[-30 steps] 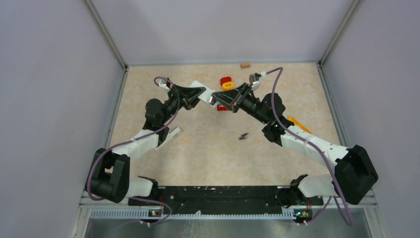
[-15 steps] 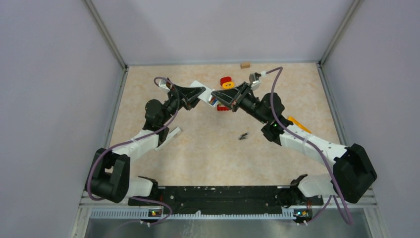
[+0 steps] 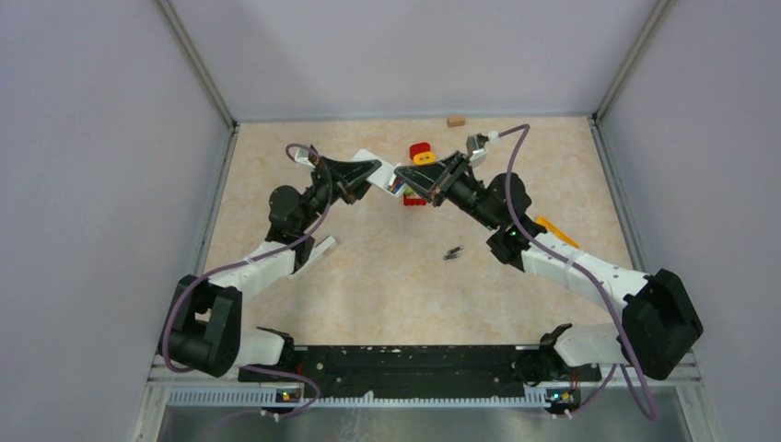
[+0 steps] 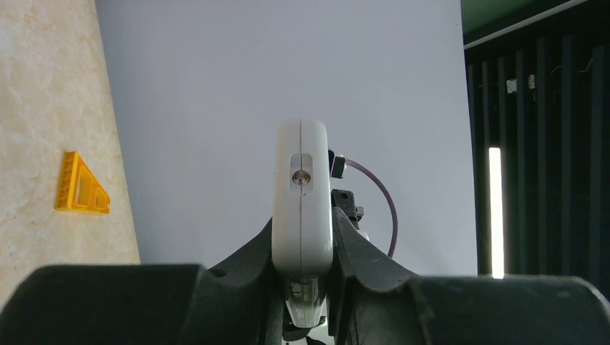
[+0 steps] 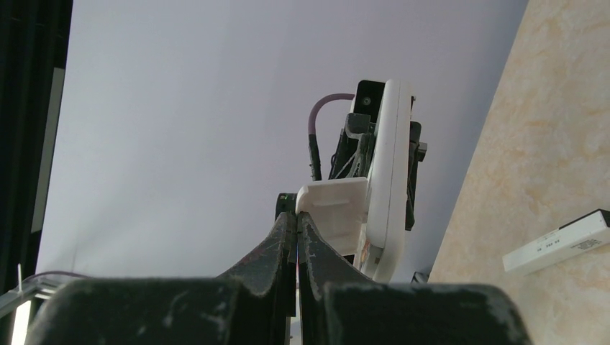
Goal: Load the batteries into the remote control
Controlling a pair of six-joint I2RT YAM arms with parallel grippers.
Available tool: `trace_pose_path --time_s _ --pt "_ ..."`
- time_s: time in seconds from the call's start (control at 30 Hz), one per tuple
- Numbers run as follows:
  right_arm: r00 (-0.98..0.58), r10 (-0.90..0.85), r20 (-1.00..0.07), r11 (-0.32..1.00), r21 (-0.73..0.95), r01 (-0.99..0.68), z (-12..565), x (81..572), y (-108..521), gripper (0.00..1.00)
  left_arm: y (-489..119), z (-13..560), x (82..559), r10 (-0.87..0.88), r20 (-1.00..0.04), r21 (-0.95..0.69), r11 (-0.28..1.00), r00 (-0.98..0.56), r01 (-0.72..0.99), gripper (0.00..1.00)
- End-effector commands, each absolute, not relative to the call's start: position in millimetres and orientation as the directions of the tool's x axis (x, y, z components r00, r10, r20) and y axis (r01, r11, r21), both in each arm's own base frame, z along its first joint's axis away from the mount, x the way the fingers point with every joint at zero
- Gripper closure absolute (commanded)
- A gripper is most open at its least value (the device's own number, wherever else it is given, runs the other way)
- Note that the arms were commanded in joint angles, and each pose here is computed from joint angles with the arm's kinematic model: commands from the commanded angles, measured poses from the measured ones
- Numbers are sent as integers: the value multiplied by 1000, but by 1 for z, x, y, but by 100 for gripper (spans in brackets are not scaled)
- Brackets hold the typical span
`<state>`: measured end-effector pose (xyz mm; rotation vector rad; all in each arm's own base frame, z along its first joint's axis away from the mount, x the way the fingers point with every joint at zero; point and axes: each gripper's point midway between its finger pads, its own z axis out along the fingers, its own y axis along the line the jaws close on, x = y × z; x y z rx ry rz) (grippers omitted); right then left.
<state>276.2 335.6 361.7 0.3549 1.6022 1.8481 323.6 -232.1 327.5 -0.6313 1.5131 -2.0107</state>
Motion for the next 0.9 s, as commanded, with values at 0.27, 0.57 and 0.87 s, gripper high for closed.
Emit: trace_pose_path --time_s 0.27,0.57,0.87 --pt "-733 637 -240 -12 947 -321 365 272 333 100 -229 365 306 -639 -2 -918 -304 -770 254 100" --pt "-745 628 -223 43 967 -253 348 267 328 97 -229 365 310 -651 -8 -920 -293 -759 261 100" --pt "-767 619 -168 44 983 -179 338 263 327 88 -230 362 314 -663 -24 -928 -264 -748 263 100"
